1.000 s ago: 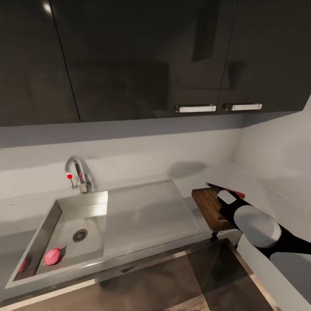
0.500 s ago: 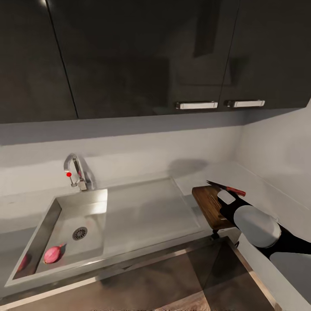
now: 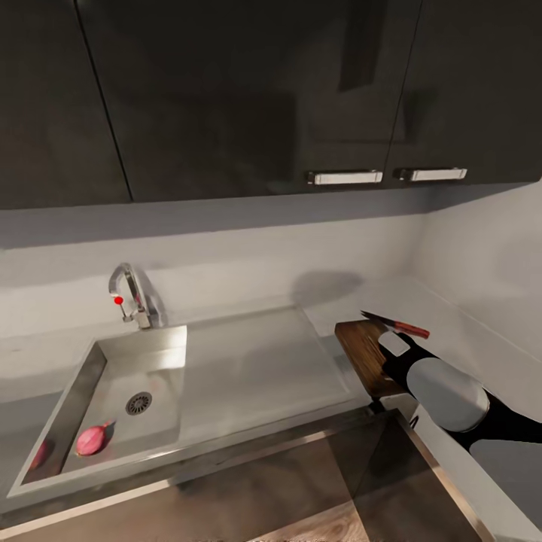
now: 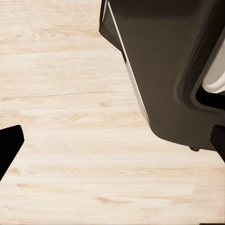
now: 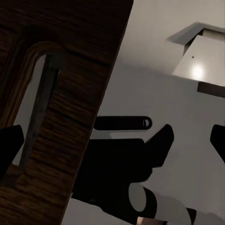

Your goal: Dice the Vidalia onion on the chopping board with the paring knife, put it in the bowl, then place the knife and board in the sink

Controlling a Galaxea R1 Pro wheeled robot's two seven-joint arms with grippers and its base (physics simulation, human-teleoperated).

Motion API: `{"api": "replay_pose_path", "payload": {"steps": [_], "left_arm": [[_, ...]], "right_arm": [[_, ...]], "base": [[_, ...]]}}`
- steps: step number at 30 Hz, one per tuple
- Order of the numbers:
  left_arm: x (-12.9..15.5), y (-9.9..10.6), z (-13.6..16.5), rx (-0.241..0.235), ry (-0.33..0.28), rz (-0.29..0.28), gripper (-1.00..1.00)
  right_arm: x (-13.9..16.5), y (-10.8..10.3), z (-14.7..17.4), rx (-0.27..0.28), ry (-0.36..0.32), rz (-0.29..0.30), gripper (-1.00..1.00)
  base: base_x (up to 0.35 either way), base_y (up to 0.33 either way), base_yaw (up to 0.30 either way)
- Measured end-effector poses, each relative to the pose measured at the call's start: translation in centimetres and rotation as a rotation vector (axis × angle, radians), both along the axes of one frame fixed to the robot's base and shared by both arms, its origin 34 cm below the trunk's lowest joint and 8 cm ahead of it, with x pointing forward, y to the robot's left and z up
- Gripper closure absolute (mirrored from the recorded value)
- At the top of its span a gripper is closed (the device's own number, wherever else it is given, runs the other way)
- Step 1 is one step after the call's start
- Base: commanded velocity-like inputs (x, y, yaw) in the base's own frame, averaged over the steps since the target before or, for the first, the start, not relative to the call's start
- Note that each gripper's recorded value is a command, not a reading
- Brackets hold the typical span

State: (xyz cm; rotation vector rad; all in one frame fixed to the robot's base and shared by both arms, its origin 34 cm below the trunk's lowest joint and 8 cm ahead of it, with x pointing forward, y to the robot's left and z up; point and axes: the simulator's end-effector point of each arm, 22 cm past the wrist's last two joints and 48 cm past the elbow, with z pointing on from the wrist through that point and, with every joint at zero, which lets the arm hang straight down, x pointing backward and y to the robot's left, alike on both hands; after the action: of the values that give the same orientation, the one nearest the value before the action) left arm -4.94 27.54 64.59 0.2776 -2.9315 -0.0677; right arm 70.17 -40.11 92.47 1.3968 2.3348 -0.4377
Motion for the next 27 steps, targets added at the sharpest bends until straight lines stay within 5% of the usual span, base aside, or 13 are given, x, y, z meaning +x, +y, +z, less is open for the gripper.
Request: {"api": "replay_pose_path", "payload": {"steps": [27], "left_arm": [[-1.2, 0.1, 0.5, 0.001, 0.032, 0.000, -1.00]], "right_arm": [[0.3, 1.7, -1.9, -0.002, 0.028, 0.034, -1.00]], "base": [[0.000, 0.000, 0.000]]}}
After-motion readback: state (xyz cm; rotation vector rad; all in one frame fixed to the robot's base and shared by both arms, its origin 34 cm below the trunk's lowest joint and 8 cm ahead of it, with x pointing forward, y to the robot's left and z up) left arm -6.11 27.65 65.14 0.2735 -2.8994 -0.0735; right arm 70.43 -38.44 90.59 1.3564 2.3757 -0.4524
